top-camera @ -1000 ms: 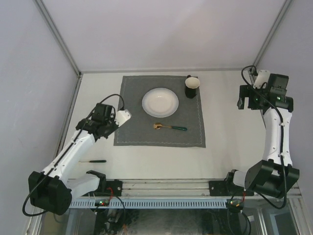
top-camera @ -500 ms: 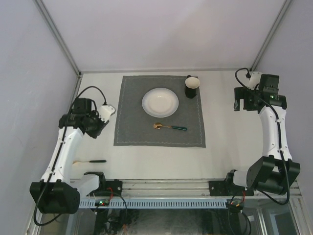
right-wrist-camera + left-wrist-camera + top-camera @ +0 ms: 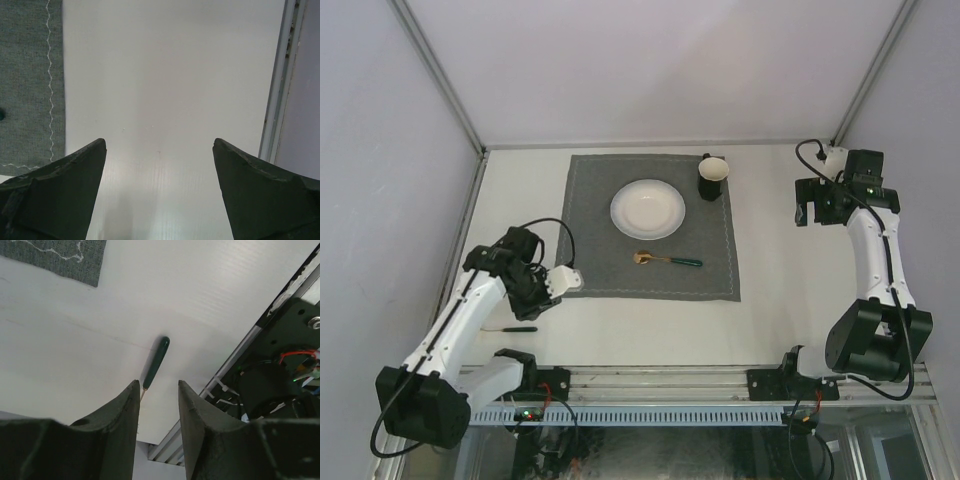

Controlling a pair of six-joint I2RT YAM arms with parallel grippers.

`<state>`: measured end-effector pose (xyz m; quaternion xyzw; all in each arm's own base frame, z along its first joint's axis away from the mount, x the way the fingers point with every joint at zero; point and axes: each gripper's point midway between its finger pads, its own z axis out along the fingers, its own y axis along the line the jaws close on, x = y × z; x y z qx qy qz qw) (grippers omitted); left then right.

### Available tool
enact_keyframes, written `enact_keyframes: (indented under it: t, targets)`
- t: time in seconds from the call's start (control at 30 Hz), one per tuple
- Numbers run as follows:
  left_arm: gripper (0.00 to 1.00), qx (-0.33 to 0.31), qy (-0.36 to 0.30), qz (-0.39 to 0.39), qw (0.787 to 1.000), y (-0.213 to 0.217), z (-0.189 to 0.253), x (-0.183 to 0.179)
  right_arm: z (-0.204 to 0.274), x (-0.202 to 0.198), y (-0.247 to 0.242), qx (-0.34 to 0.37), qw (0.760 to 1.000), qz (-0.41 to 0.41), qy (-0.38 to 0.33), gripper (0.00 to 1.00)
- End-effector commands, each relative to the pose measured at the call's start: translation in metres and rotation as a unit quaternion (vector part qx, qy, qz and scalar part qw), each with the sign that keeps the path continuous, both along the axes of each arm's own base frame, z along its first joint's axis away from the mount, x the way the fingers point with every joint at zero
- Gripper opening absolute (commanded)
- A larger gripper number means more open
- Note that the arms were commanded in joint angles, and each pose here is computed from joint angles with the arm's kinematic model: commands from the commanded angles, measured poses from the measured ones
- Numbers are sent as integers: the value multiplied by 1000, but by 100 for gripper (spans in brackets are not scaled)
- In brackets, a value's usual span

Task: Set the dinner table for one person
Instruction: Place the spoon on the napkin, then pick up the fork at the center of the board.

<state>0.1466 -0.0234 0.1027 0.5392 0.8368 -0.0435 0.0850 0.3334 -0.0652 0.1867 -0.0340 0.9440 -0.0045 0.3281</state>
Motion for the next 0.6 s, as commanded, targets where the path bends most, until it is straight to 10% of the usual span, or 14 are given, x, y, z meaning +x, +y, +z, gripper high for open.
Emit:
enact_keyframes:
  t: [0.0,0.57]
  targets:
    - [41,28,-17,-67,997,15,-5,-1,7,7,-3,-13,1000,0,-18,87]
    - [48,3,58,-59,997,6,-30,-39,-11,13,-12,-19,1000,0,3,87]
